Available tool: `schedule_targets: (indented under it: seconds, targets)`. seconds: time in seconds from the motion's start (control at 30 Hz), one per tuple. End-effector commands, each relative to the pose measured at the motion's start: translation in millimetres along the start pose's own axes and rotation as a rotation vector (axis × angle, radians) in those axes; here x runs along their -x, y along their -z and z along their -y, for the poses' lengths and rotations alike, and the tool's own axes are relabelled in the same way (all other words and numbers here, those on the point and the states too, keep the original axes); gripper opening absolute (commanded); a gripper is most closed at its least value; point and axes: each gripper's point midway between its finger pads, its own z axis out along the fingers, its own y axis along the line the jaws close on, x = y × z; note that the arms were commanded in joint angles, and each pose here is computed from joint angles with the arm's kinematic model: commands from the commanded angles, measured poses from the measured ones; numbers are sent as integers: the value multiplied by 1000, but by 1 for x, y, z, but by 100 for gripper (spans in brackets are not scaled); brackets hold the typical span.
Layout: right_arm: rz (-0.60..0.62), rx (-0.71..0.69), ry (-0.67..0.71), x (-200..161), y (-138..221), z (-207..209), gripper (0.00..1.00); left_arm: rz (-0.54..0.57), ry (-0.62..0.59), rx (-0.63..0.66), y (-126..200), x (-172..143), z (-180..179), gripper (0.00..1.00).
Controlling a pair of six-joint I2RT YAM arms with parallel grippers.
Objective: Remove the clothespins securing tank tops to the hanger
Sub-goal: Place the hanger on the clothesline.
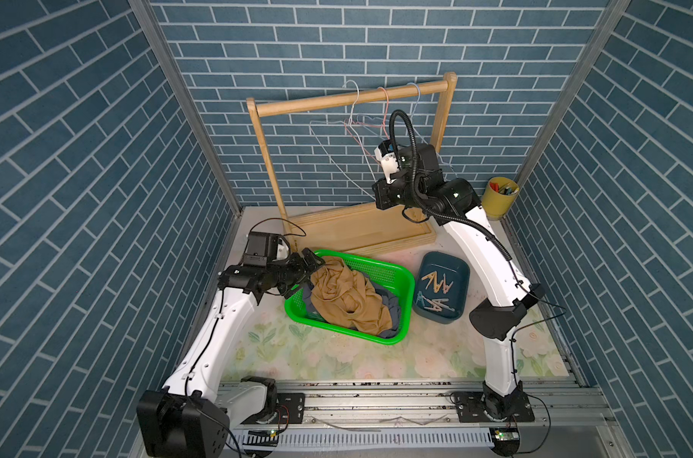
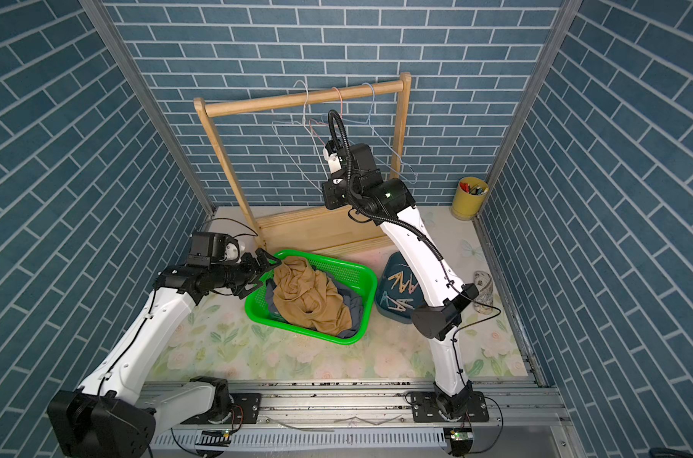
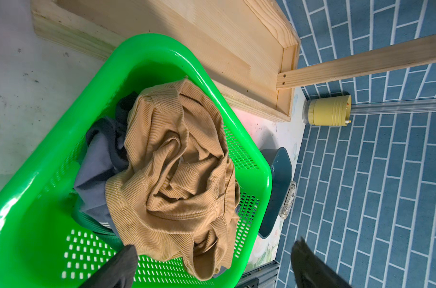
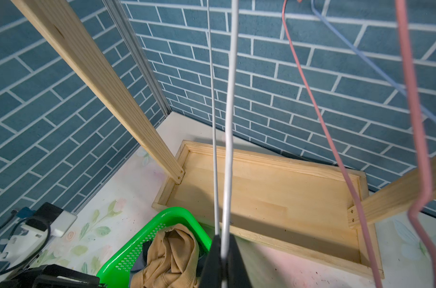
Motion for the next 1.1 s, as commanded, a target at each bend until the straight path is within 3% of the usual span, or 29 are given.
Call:
schedule_targets:
  seconds: [0.0,0.3,0.33,0.37,0.4,0.43,0.57,0.73,0.93,1.07]
  targets:
    - [-69,35,-31,-14,-2,4,0,-7,-17,18,2,0,-2,98]
    - [-219,36,-70,-55,-13,15,2,-6,-22,34,-1,0,-7,98]
    - [-214,33,-71,-54,-11,16,17,0,-27,38,0,1,-8,98]
    - [-201,28,-72,-52,-8,17,39,4,-34,42,0,1,-8,98]
    - [-182,28,-72,-48,-5,16,53,13,-47,38,2,3,-6,97]
    - [-163,31,-71,-45,-1,15,59,24,-68,34,4,5,-4,96]
    - [-39,52,-52,-23,26,10,70,124,-171,85,19,25,1,96]
    - [72,-22,-16,-26,73,24,72,289,-267,120,45,53,13,96]
    - [136,-245,-67,-96,123,77,73,581,-392,253,87,87,3,97]
    - [79,-492,-238,-184,129,150,80,828,-504,357,91,115,-21,99]
